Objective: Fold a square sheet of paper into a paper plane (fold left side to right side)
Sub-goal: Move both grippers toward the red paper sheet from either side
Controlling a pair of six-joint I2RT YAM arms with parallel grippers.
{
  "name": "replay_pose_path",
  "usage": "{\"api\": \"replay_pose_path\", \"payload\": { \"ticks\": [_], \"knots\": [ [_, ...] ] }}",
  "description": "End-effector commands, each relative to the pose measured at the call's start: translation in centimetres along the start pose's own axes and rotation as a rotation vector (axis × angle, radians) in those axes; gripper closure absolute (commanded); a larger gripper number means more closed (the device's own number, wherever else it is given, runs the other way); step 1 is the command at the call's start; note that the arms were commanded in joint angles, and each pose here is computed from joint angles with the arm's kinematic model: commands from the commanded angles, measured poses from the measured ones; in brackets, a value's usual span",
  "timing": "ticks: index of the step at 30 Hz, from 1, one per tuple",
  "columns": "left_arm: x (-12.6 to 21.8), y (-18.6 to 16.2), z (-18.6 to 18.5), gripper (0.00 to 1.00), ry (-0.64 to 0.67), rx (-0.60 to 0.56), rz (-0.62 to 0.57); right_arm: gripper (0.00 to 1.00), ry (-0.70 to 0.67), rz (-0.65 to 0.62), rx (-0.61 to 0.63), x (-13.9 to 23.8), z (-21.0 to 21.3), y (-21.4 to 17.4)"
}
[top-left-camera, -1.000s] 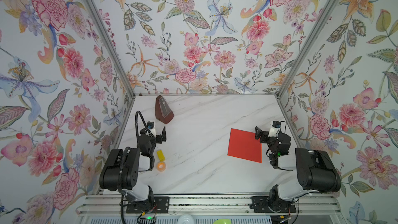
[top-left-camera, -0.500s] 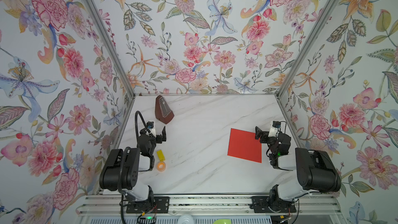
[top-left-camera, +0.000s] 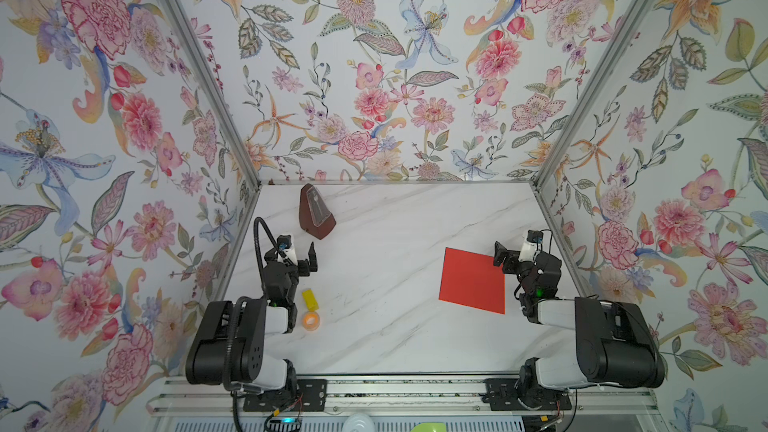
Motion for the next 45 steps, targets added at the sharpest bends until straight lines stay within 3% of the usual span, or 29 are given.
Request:
{"api": "replay_pose_path", "payload": {
  "ticks": [1,5,8,13,20,25,31,39,45],
  "knots": [
    [0.1,1.5,0.8,0.01,0.098,0.028,0.005,0.01,-0.077,0.08,-0.036,-0.1,-0.4,1.2],
    [0.3,3.9,1.9,0.01,0.215,0.103,0.036,0.01,-0.154,0.211,-0.129,0.1,-0.8,2.4],
    [0.2,5.7,2.0,0.01,0.226,0.203,0.062,0.03,-0.147,0.329,-0.211,0.3,-0.4,2.9],
    [-0.3,7.4,0.7,0.02,0.11,0.337,0.193,0.1,-0.126,0.517,-0.345,1.4,0.7,2.1],
    [-0.9,6.2,-3.2,0.06,-0.112,0.488,0.413,0.21,-0.142,0.753,-0.484,2.4,1.5,-1.5],
    [-1.0,5.3,-6.4,0.07,-0.243,0.468,0.539,0.21,-0.137,0.824,-0.501,2.1,1.4,-3.4],
    [-0.3,4.9,-7.9,0.07,-0.31,0.491,0.573,0.22,-0.154,0.883,-0.491,1.0,1.2,-4.9],
    [0.6,5.5,-7.8,0.07,-0.304,0.5,0.573,0.26,-0.092,0.975,-0.43,0.2,3.1,-5.8],
    [0.8,5.6,-7.9,0.08,-0.292,0.519,0.571,0.26,-0.029,1.027,-0.391,-0.3,7.0,-6.3]
  ]
}}
Point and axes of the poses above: each gripper's point midway between its finger pads, its own x axis back along the fingers, its own z axis along the line the jaws close on, y = z × x, the point moved 8 cm from there along x, back along the fingers, and after that the axes turned 1 degree about -x, right-handed, at the moved point
